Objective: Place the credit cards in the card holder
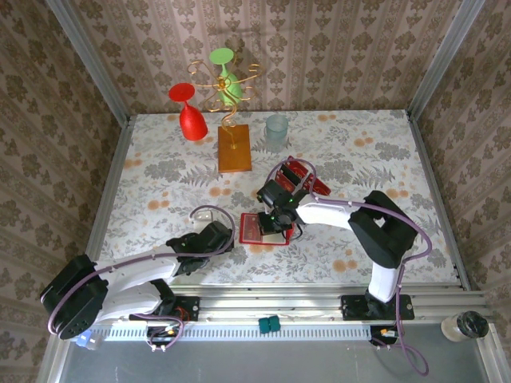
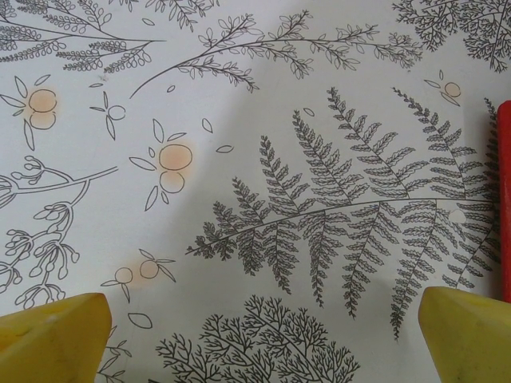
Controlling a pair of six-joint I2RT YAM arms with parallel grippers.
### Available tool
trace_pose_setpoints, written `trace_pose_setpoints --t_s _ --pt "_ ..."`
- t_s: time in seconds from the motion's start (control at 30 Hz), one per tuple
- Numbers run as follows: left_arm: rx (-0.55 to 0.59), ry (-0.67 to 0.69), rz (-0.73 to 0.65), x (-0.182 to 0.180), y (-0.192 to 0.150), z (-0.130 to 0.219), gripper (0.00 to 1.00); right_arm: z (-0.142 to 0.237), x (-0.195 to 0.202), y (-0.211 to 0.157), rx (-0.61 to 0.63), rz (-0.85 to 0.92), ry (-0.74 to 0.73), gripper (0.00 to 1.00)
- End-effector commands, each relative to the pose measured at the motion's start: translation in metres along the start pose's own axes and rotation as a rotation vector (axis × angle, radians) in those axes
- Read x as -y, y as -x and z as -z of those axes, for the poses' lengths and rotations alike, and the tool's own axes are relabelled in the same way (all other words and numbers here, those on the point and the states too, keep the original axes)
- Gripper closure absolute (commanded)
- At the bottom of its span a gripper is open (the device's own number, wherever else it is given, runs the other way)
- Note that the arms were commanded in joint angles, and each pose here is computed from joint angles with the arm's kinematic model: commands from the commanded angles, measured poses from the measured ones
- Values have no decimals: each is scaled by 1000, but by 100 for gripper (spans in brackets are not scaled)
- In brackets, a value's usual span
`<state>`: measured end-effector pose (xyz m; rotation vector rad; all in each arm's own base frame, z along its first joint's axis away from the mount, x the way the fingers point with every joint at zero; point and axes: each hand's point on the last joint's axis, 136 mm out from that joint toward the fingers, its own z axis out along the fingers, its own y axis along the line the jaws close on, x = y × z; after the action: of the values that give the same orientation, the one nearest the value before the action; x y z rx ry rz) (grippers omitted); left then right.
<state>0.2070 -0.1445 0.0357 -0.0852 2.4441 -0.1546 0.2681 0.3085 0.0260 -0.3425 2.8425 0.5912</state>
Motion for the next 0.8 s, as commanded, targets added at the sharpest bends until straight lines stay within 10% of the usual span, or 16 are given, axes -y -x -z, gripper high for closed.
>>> trace_pose_setpoints --t_s 0.0,0.77 --pt "-4 13 -13 -6 -3 -1 0 -7 -6 4 -4 -1 8 100" --pt "-4 -12 -38 6 7 3 0 9 -22 15 22 27 31 99"
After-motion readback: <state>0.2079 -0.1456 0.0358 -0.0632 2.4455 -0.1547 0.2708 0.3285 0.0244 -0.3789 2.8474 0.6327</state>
